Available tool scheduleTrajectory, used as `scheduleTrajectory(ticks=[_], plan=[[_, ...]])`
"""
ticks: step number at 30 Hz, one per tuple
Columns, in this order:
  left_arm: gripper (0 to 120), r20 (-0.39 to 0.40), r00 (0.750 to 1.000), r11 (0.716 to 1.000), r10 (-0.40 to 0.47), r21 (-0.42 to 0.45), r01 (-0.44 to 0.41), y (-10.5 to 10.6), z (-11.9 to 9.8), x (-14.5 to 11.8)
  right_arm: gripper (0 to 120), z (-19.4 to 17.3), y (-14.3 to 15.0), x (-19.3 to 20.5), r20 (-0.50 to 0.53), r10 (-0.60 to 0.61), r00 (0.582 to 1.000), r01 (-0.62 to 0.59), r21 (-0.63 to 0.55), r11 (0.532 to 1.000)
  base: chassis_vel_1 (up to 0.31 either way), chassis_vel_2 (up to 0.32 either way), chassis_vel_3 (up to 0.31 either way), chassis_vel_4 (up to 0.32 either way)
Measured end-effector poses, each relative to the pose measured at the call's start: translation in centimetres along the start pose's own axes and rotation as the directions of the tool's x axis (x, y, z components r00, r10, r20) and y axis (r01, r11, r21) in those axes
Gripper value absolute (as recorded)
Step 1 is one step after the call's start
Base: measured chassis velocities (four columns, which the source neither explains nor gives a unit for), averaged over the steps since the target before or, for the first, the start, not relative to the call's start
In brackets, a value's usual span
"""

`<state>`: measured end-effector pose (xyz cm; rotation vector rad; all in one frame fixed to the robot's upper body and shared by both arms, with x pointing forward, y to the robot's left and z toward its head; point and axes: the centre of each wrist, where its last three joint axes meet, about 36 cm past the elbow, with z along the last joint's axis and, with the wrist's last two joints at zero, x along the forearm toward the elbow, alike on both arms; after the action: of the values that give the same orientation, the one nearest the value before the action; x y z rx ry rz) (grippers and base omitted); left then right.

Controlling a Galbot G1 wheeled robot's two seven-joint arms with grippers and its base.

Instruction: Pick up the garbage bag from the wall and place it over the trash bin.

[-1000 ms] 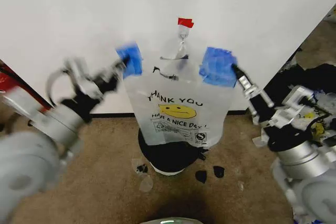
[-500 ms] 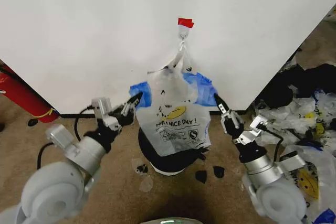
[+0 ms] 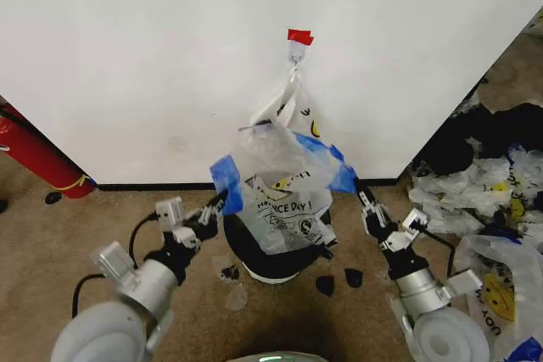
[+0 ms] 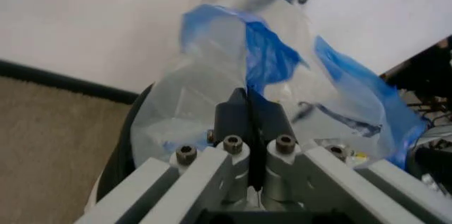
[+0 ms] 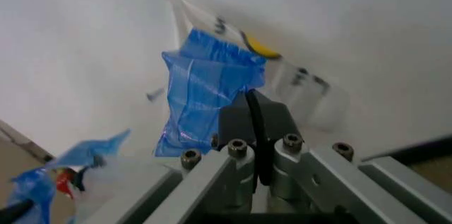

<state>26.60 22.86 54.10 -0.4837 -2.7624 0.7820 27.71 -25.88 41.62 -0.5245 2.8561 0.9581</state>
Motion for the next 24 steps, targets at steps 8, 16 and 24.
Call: scheduleTrajectory(ticks=[8,16,24], plan=[[0,-0.096,0.994,0.999,-0.043,0.015,0.045,-0.1,2.7,1.4,0,3.2,1.2,3.1,-0.073,0.046,0.996,-0.045,0.015,0.999,0.0,0.0,0.0,0.0],[0,-0.131,0.988,0.996,-0.085,0.005,0.086,0.1,2.9,1.8,0,3.0,1.4,4.5,-0.085,0.099,0.992,-0.092,0.075,0.993,0.0,0.0,0.0,0.0],[0,-0.224,0.959,0.985,-0.173,-0.02,0.173,0.2,3.1,2.1,0,2.2,1.2,6.7,-0.164,0.293,0.942,-0.278,0.108,0.954,0.0,0.0,0.0,0.0]])
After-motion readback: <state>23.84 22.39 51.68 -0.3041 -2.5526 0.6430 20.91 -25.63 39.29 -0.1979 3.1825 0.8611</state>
